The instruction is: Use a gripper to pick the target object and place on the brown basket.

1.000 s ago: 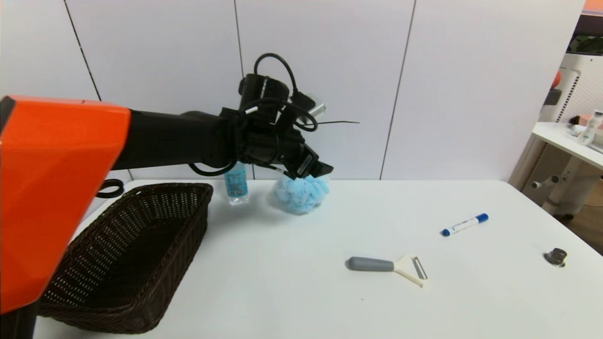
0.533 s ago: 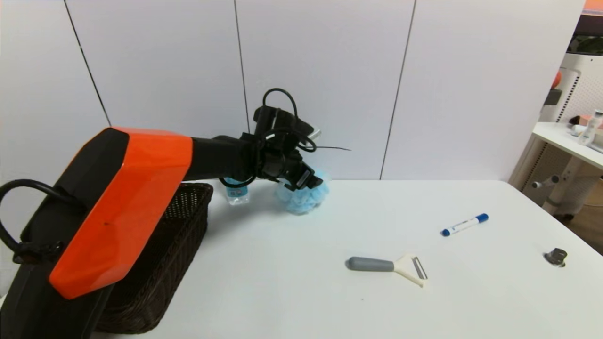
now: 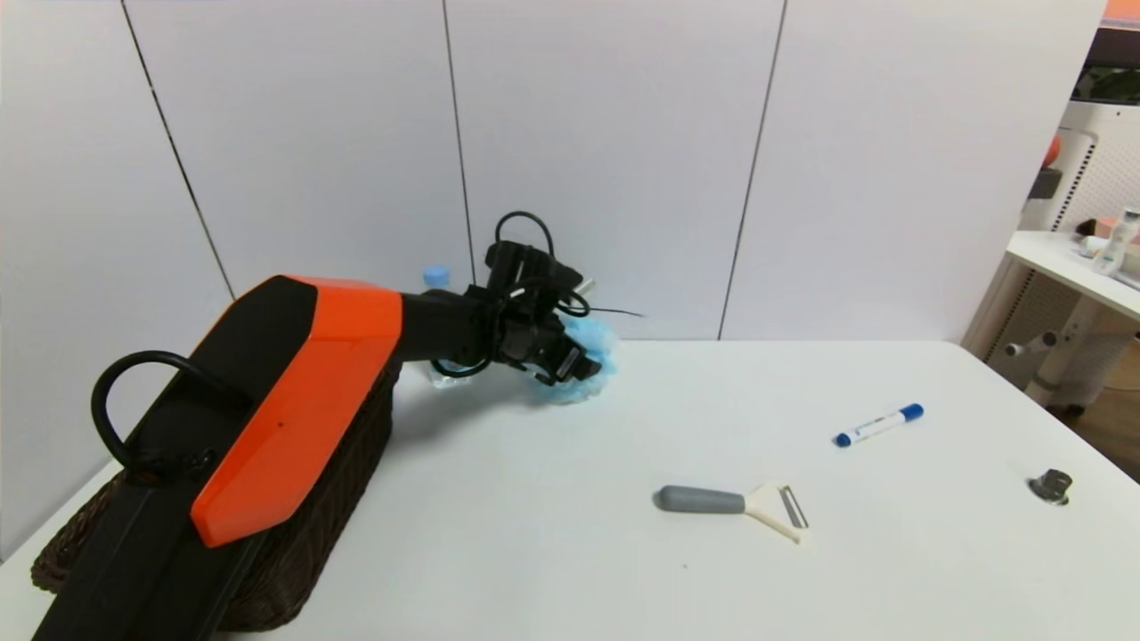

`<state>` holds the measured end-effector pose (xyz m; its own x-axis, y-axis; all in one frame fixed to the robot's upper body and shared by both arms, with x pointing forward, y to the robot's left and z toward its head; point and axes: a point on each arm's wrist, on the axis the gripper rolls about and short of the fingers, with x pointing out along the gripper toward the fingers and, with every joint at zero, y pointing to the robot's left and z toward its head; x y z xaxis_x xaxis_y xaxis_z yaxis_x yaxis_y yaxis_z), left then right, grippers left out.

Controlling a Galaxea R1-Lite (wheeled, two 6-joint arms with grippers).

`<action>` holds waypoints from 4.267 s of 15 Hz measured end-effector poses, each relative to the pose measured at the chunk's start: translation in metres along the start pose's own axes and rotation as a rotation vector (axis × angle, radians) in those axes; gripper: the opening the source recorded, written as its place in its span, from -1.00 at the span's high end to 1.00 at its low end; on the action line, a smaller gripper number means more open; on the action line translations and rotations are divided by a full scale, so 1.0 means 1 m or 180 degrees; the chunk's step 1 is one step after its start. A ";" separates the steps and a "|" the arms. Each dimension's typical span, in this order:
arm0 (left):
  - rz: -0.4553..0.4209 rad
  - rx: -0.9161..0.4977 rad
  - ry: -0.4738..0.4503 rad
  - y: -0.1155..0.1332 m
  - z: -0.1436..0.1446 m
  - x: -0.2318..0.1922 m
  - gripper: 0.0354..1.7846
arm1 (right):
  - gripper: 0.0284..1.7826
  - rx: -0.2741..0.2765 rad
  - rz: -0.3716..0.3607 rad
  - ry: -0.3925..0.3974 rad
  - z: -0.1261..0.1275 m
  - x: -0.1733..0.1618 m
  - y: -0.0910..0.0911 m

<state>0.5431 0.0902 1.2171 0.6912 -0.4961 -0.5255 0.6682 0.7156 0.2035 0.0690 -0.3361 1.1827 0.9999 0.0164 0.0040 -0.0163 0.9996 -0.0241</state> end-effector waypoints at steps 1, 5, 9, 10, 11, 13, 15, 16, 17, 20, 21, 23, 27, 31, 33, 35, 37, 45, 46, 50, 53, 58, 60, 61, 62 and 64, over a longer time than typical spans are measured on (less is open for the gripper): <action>-0.0005 -0.0046 0.0024 0.000 -0.003 0.003 -0.89 | -0.90 0.0000 0.0000 0.0000 0.000 0.000 0.000; -0.0017 -0.0084 0.0065 0.000 -0.007 0.006 -0.89 | -0.90 0.0001 -0.0001 -0.0001 0.000 0.000 0.000; -0.0028 -0.0089 0.0076 -0.001 -0.008 0.007 -0.18 | -0.90 0.0000 -0.0001 0.0000 0.000 0.000 0.000; -0.0038 -0.0106 0.0097 -0.002 -0.009 0.007 -0.07 | -0.90 0.0001 0.0000 0.0000 0.000 0.000 0.000; -0.0053 -0.0116 0.0111 -0.003 -0.009 0.007 0.02 | -0.90 0.0001 0.0001 0.0000 0.000 0.000 0.000; -0.0175 -0.0126 0.0094 -0.004 -0.009 0.006 0.16 | -0.90 0.0001 -0.0001 0.0000 0.000 0.000 0.000; -0.0358 -0.0147 0.0080 -0.005 -0.008 0.004 0.19 | -0.90 0.0000 -0.0001 0.0000 0.000 0.000 0.000; -0.0376 -0.0155 0.0076 -0.005 -0.006 0.000 0.21 | -0.90 0.0001 -0.0001 0.0000 0.000 0.000 0.000; -0.0374 -0.0162 0.0053 -0.004 -0.001 -0.004 0.23 | -0.90 0.0000 0.0000 0.0001 0.000 0.000 0.000; -0.0313 -0.0174 -0.0151 0.001 0.024 -0.031 0.41 | -0.90 0.0000 0.0000 0.0000 0.000 0.000 0.000; -0.0282 -0.0165 -0.0259 0.003 0.036 -0.045 0.69 | -0.90 0.0000 -0.0001 0.0000 0.000 0.000 0.000; -0.0209 -0.0147 -0.0500 0.008 0.061 -0.080 0.95 | -0.90 0.0002 0.0000 0.0000 0.000 0.000 0.000; -0.0011 -0.0085 -0.1028 0.017 0.105 -0.175 0.95 | -0.90 0.0001 0.0000 0.0001 0.000 0.000 0.000; 0.0220 -0.0148 -0.1313 0.018 0.107 -0.271 0.95 | -0.90 0.0000 0.0000 0.0000 0.000 0.000 0.000; 0.0444 -0.0246 -0.1239 0.018 0.087 -0.307 0.95 | -0.90 0.0001 0.0000 0.0000 0.000 0.000 0.000; 0.0786 -0.0394 -0.1048 0.021 0.055 -0.337 0.95 | -0.90 0.0000 0.0000 0.0000 0.000 0.000 0.000; 0.1093 -0.0528 -0.0818 0.026 0.020 -0.358 0.95 | -0.90 0.0001 -0.0001 0.0000 0.000 0.000 0.000; 0.1500 -0.0994 -0.0054 0.033 -0.066 -0.364 0.72 | -0.90 0.0000 -0.0001 0.0000 0.000 0.000 0.000; 0.1482 -0.1016 -0.0002 0.034 -0.069 -0.360 0.53 | -0.90 0.0000 0.0000 0.0000 0.000 0.000 0.000; 0.1431 -0.1069 0.0130 0.033 -0.077 -0.353 -0.06 | -0.90 0.0000 0.0000 0.0001 0.000 0.000 0.000; 0.1416 -0.1073 0.0167 0.027 -0.081 -0.360 -0.33 | -0.90 0.0000 0.0000 0.0000 0.000 0.000 0.000; 0.1418 -0.1029 0.0117 -0.017 -0.111 -0.395 -0.60 | -0.90 0.0000 0.0000 0.0001 0.000 0.000 0.000; 0.1445 -0.0977 -0.0007 -0.044 -0.134 -0.413 -0.67 | -0.90 0.0001 0.0000 0.0001 0.000 0.000 0.000; 0.1471 -0.0945 -0.0087 -0.057 -0.146 -0.421 -0.70 | -0.90 0.0000 0.0000 0.0000 0.000 0.000 0.000; 0.1506 -0.0911 -0.0182 -0.070 -0.158 -0.427 -0.72 | -0.90 0.0000 0.0001 0.0001 0.000 0.000 0.000; 0.1584 -0.0844 -0.0398 -0.095 -0.186 -0.437 -0.77 | -0.90 -0.0001 -0.0001 0.0001 0.000 0.000 0.000</action>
<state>0.1269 0.3307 1.2734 0.9427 -0.1109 -0.3145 0.1736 0.9685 0.1788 0.0690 -0.3361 1.1827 0.9999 0.0162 0.0036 -0.0161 0.9996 -0.0245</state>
